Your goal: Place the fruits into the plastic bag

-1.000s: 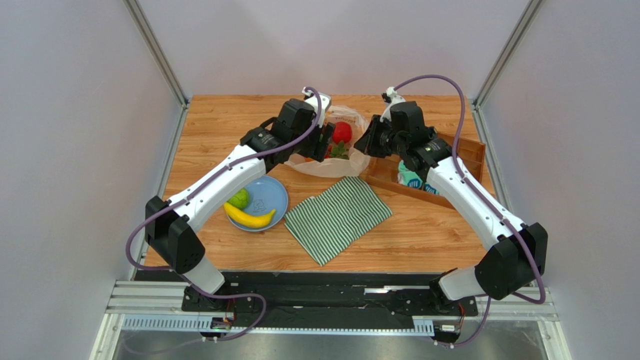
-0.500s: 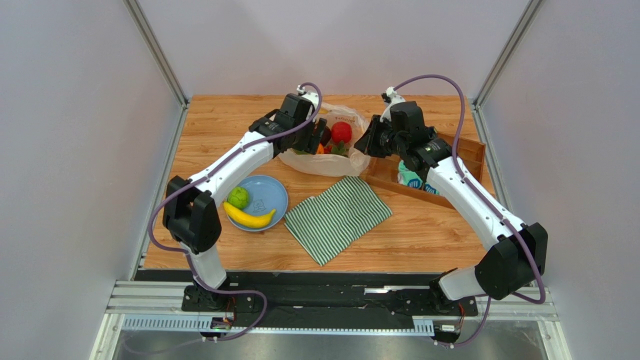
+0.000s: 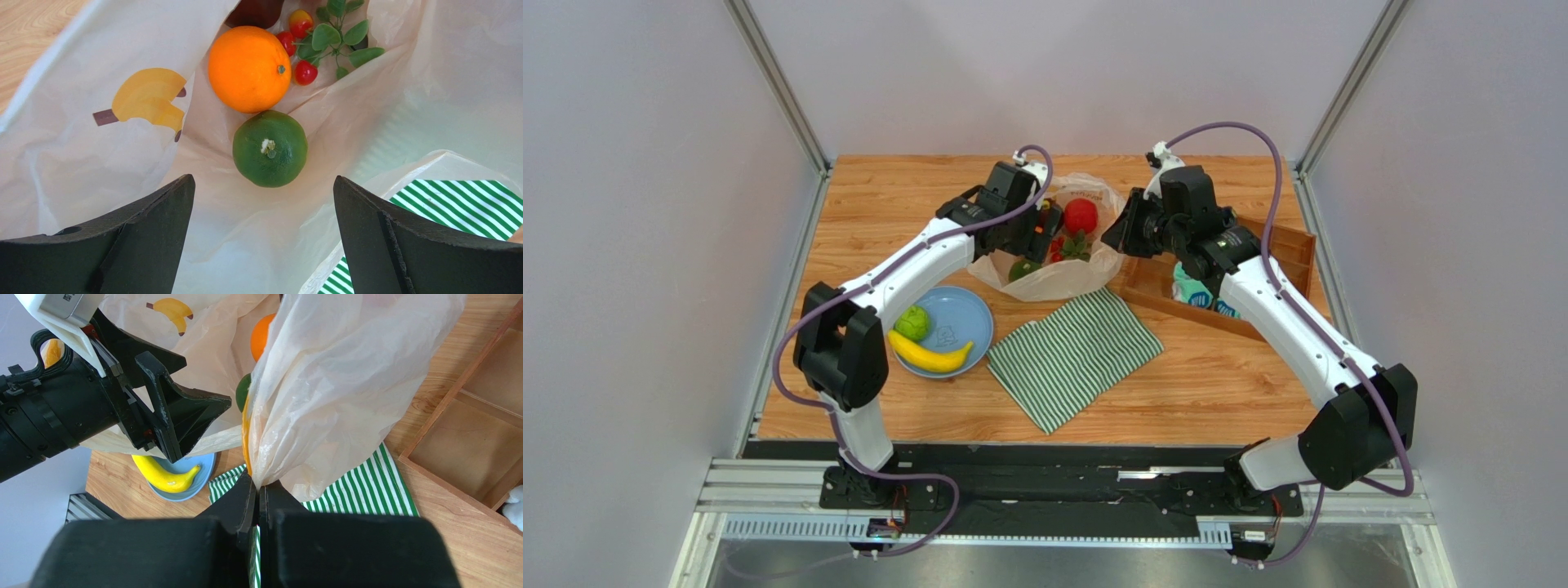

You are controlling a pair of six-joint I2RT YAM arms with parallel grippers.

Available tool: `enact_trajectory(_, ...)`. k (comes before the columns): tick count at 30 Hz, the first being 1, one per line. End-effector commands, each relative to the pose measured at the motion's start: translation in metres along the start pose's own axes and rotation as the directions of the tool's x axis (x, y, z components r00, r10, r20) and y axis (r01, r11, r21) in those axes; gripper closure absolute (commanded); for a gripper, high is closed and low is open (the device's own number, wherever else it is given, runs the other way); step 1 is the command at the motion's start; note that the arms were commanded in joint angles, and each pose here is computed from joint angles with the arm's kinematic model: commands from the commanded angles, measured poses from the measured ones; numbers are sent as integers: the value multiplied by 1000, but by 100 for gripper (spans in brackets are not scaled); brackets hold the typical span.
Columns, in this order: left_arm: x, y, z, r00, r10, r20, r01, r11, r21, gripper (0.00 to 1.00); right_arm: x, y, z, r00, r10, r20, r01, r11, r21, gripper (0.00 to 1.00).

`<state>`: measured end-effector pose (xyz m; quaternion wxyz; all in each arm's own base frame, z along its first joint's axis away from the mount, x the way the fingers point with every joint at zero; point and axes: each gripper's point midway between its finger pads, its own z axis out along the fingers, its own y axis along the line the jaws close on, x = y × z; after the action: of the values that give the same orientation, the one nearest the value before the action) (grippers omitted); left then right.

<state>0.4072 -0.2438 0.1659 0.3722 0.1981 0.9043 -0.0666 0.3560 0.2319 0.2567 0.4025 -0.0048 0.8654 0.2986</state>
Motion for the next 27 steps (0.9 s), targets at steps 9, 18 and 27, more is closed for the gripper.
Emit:
enact_trajectory(9,-27,-20,-19,995,-4,103,-10,991,131,10,-5,3,-9,1000,-18,26,18,1000,-2,100)
enact_trajectory(18,-67,-78,-106,919,20,394,-216,861,461,11,-4,2,-6,1000,-18,22,18,1000,-2,100)
enact_trajectory(27,-90,-71,-186,823,3,568,-303,848,434,10,-2,2,-3,1000,-12,13,12,1000,-6,100)
